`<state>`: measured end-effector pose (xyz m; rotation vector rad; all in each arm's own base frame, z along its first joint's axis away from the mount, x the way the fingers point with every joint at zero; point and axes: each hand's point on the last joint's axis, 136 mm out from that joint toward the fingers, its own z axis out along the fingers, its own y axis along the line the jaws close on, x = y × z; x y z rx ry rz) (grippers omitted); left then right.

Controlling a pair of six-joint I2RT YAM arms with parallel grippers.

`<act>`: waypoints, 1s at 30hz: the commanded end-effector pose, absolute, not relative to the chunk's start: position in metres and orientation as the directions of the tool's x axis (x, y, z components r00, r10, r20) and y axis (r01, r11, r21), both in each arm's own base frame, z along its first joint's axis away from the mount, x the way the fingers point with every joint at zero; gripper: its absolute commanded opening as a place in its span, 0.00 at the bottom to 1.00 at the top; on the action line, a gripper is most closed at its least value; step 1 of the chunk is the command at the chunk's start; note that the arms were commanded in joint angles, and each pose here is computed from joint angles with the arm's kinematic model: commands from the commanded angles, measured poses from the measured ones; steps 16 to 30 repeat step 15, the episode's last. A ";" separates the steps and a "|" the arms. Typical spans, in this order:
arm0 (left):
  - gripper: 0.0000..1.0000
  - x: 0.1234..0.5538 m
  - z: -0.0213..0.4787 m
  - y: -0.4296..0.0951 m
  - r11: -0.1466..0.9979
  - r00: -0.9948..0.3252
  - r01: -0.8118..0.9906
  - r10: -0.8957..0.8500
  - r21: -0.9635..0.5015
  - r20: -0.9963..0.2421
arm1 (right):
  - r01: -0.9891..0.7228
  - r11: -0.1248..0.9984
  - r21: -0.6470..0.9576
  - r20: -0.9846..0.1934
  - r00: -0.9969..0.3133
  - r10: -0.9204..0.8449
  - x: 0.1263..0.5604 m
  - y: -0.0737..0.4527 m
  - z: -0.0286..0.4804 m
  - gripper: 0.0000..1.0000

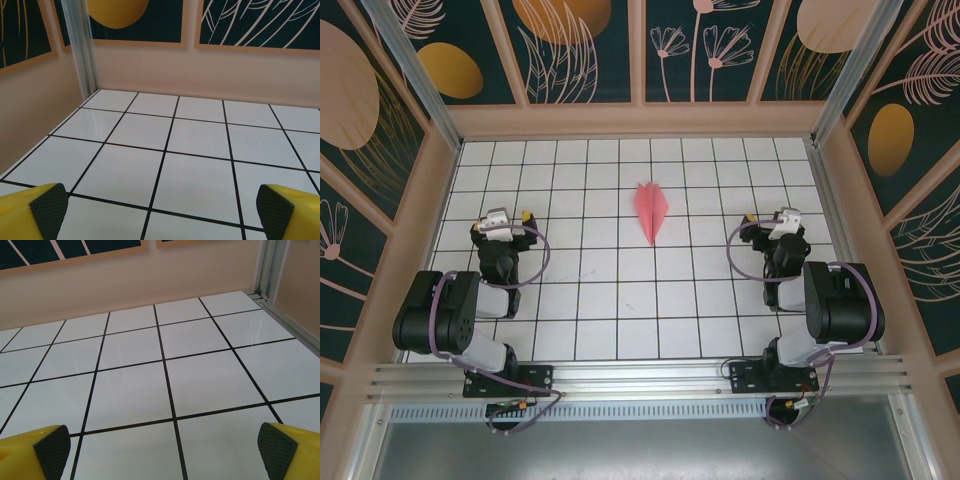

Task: Fold a paper plane with a square sheet of paper (fold left side to right side)
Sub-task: Reset both arms

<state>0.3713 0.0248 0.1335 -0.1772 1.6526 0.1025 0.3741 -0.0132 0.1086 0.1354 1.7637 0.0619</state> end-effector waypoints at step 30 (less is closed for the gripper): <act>0.98 0.373 0.138 0.023 0.984 -0.066 -0.165 -0.076 -0.064 -0.995 | 0.024 0.994 0.110 -0.982 -0.148 0.113 0.377 -0.008 0.120 0.99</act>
